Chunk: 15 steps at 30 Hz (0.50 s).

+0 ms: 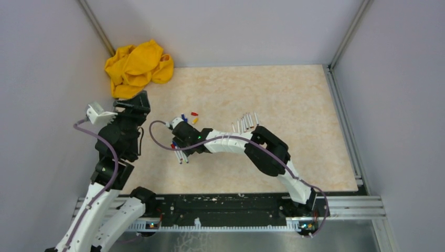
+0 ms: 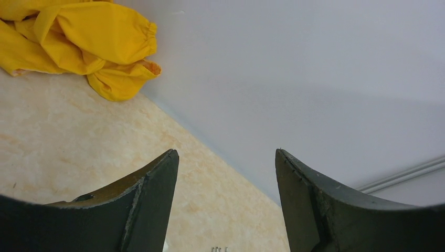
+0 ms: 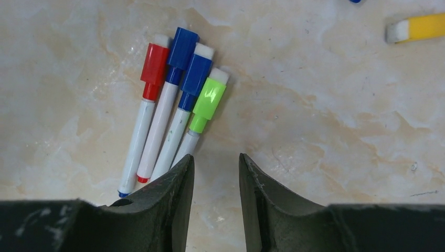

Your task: Open the pen caps

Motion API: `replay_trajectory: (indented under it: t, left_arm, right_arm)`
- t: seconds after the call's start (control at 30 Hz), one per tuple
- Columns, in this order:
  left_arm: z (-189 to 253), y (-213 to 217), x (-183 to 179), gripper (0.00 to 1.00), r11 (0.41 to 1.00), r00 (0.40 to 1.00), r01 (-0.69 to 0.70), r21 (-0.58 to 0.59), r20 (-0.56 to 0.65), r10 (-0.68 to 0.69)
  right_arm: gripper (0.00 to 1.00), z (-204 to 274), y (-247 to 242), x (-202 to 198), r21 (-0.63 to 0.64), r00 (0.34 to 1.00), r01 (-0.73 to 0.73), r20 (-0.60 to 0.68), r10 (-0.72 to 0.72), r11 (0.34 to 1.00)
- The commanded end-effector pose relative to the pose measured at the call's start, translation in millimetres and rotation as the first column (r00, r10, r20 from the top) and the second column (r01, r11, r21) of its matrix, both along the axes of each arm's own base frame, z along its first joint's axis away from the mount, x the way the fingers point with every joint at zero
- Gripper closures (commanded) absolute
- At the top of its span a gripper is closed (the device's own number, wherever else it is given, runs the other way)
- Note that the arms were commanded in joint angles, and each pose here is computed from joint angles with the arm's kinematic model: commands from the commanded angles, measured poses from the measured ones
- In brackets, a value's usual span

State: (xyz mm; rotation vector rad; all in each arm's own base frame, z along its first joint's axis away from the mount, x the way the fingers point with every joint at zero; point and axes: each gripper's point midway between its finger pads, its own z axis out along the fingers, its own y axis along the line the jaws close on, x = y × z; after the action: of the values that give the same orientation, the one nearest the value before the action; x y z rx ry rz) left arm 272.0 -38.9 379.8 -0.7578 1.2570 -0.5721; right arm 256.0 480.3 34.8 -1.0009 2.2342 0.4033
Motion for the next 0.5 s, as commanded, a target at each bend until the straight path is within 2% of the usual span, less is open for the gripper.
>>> replay_trajectory:
  t: [0.0, 0.2, 0.47]
  left_arm:
    - [17, 0, -5, 0.26, 1.000, 0.999, 0.013, 0.004, 0.050, -0.013]
    - [16, -1, -5, 0.26, 1.000, 0.999, 0.015, 0.003, 0.050, -0.015]
    - [13, -2, -3, 0.26, 1.000, 0.999, 0.017, 0.004, 0.045, -0.018]
  right_arm:
    - [0.63, 13, 17, -5, 0.036, 1.000, -0.009, 0.007, 0.009, 0.999]
    - [0.63, 12, 17, -7, 0.029, 1.000, -0.007, 0.010, 0.006, 1.000]
    - [0.63, 34, 19, -7, 0.064, 0.999, -0.001, 0.046, -0.002, 0.998]
